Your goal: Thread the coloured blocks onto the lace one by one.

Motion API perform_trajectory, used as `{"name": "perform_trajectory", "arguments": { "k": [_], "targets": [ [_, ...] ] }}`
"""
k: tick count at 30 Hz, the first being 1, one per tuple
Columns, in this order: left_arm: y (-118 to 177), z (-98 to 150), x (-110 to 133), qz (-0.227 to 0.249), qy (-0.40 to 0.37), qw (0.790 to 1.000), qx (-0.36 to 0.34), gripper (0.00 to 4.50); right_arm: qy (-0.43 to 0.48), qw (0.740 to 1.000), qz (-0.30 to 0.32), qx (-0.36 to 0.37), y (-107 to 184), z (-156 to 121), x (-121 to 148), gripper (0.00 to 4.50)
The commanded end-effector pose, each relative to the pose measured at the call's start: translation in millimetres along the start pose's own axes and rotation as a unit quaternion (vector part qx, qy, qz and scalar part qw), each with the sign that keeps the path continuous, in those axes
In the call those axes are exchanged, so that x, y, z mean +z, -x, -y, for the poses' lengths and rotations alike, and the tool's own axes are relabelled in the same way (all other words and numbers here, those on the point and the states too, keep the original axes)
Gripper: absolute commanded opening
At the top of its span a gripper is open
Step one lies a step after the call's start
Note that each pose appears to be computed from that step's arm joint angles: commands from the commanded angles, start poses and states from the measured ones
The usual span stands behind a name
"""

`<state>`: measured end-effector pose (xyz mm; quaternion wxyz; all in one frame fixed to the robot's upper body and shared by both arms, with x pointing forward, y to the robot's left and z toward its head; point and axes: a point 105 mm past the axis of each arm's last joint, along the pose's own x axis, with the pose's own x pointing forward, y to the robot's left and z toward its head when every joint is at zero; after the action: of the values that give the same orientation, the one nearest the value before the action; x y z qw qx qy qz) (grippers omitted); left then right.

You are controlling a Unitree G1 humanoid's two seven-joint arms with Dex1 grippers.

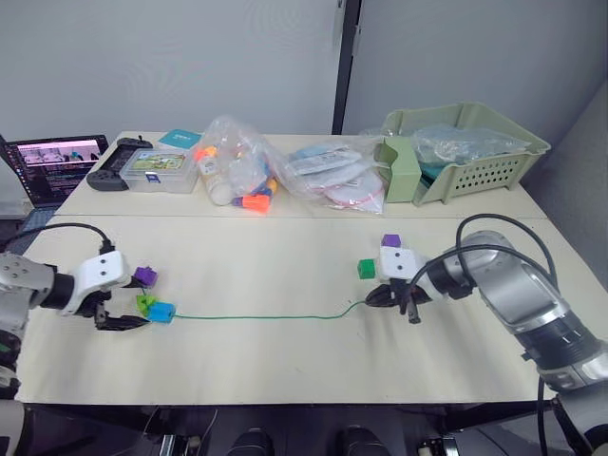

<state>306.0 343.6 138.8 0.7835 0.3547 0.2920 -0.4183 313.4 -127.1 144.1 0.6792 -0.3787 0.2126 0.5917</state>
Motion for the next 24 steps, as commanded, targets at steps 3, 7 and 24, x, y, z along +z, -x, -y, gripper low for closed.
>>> {"name": "perform_trajectory", "arguments": {
  "k": [3,7,24],
  "targets": [
    [11.1,-11.1,25.3,0.041,-0.024,0.999,0.016,4.45,0.031,0.999,0.006,0.000,-0.5,2.9,15.7,0.00],
    [-1.0,4.5,84.1,0.168,-0.027,0.984,-0.043,4.45,0.028,1.000,0.009,0.006,-1.1,0.0,18.8,0.00],
    [-100.8,93.4,225.6,0.331,-0.098,0.927,-0.142,4.45,-0.018,0.999,0.037,0.003,13.0,-14.4,32.4,0.00]
  ]
}}
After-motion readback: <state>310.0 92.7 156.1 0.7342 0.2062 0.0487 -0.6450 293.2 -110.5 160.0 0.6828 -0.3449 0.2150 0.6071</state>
